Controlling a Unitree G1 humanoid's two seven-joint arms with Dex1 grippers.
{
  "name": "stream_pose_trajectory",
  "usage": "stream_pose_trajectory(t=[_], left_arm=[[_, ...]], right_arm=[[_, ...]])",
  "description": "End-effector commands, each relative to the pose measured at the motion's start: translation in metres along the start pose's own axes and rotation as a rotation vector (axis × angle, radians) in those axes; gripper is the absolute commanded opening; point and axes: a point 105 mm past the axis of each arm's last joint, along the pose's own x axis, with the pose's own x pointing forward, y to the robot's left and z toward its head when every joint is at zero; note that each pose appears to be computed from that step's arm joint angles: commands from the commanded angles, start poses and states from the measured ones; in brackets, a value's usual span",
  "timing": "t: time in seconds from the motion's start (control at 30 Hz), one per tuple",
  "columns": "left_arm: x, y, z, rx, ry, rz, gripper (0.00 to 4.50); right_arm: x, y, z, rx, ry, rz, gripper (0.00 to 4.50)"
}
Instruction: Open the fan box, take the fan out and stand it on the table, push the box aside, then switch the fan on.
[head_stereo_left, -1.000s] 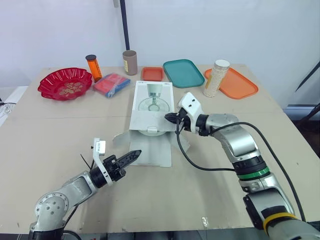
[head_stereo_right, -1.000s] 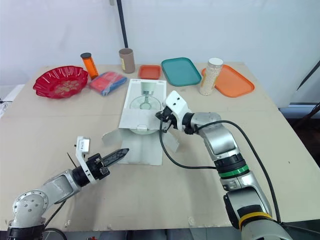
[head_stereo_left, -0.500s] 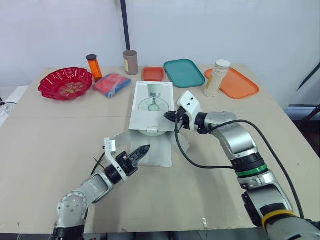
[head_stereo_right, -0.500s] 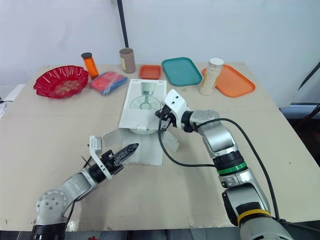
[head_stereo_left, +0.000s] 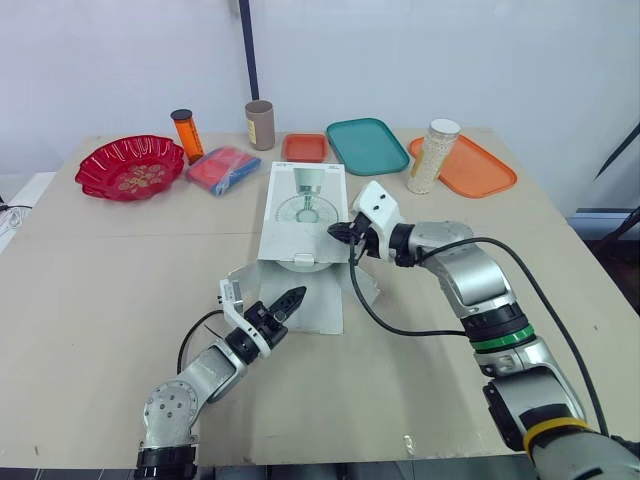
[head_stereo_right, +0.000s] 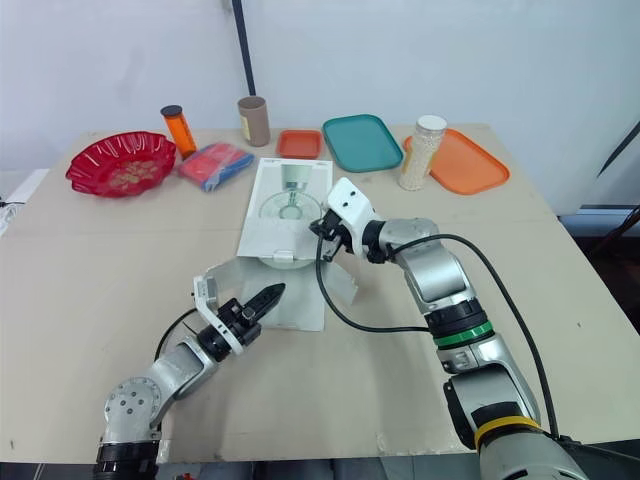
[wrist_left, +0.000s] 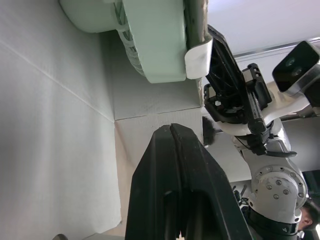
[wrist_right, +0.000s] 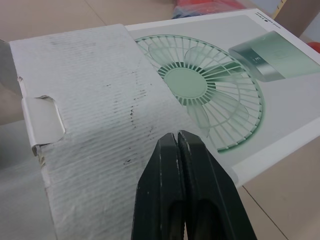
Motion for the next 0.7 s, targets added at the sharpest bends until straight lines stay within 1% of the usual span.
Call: stream_pose_trajectory(t=[0.03,0.13,0.57,0.7], left_arm=[[-0.001,-0.007,0.004,0.028,-0.010,-0.032,1.15],[0.002,-0.004,0.006,0.037,-0.015,-0.014,2.17],[0.027,-0.006,0.012,-0.041,-0.069,-0.056,2.17],[0.035,-0.002,0.010,-0.049,-0.064,-0.040,2.17]], right_arm=[[0.001,-0.001,-0.006,-0.008,0.033,-0.002,0.00],[0.002,-0.001,-0.006,-0.012,0.034,0.000,0.00],[0.000,-0.003,-0.006,-0.033,0.041,-0.006,0.00],[-0.001,-0.003,-0.006,-0.036,0.043,-0.007,0.00]])
